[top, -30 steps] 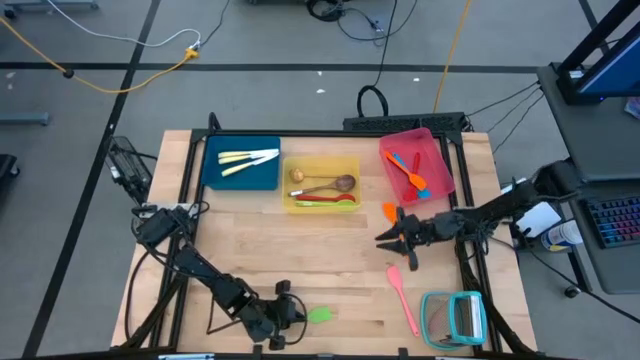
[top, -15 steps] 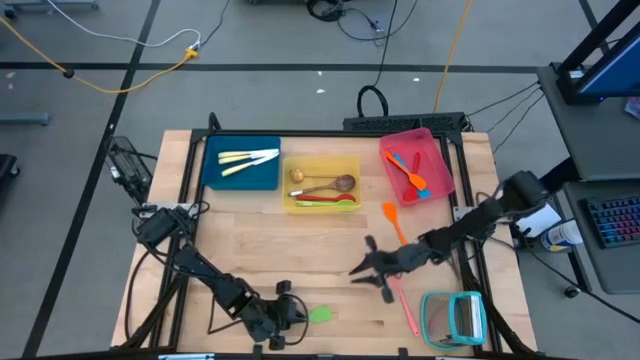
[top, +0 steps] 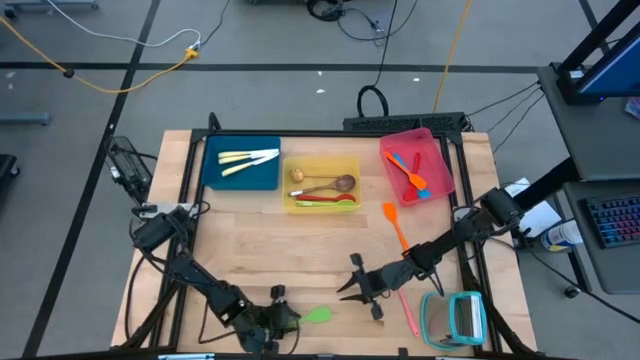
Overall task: Pick & Place Kitchen Items
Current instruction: Put the green spatula into the red bin
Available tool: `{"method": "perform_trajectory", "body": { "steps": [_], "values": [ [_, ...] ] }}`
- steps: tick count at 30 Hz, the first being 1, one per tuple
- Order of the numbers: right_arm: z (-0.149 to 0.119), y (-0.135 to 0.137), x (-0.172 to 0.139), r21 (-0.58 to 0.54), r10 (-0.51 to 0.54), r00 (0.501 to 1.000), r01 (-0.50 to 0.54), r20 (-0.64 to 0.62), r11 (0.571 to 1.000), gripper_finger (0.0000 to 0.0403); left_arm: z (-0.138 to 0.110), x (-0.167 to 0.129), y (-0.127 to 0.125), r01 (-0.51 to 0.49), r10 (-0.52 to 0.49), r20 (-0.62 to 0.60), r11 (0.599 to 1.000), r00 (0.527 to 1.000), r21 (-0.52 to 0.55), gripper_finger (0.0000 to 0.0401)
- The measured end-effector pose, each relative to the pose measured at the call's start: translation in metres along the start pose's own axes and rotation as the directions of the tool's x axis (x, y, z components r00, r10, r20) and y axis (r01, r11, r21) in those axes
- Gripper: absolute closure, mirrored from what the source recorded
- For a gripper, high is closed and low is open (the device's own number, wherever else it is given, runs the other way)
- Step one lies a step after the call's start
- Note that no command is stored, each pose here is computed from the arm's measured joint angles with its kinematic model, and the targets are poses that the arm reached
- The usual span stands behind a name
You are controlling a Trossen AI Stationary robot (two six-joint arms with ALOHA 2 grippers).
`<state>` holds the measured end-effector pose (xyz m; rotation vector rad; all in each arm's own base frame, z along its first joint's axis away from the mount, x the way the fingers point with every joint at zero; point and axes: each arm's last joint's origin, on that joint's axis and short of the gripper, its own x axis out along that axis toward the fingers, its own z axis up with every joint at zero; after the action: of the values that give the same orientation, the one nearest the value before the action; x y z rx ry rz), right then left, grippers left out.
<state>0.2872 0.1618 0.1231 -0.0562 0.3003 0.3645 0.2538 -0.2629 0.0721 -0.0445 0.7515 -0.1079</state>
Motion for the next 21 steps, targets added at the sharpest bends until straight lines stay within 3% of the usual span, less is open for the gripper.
{"method": "perform_trajectory", "body": {
  "steps": [12, 17, 21],
  "values": [
    [0.005, 0.000, 0.000, 0.000, 0.002, 0.999, -0.002, 0.053, 1.000, 0.0314, -0.028, -0.010, -0.014, -0.098, 0.100, 0.010, 0.988, 0.995, -0.120, 0.0301],
    [0.005, 0.000, 0.000, -0.004, 0.002, 0.999, -0.002, 0.054, 1.000, 0.0314, -0.037, -0.005, -0.015, -0.155, 0.163, 0.056, 0.979, 0.985, -0.134, 0.0308],
    [0.005, 0.000, 0.000, -0.056, 0.002, 0.998, 0.002, 0.061, 0.998, 0.0314, -0.033, -0.001, -0.012, -0.159, 0.181, 0.089, 0.965, 0.979, -0.208, 0.0309]
  ]
}}
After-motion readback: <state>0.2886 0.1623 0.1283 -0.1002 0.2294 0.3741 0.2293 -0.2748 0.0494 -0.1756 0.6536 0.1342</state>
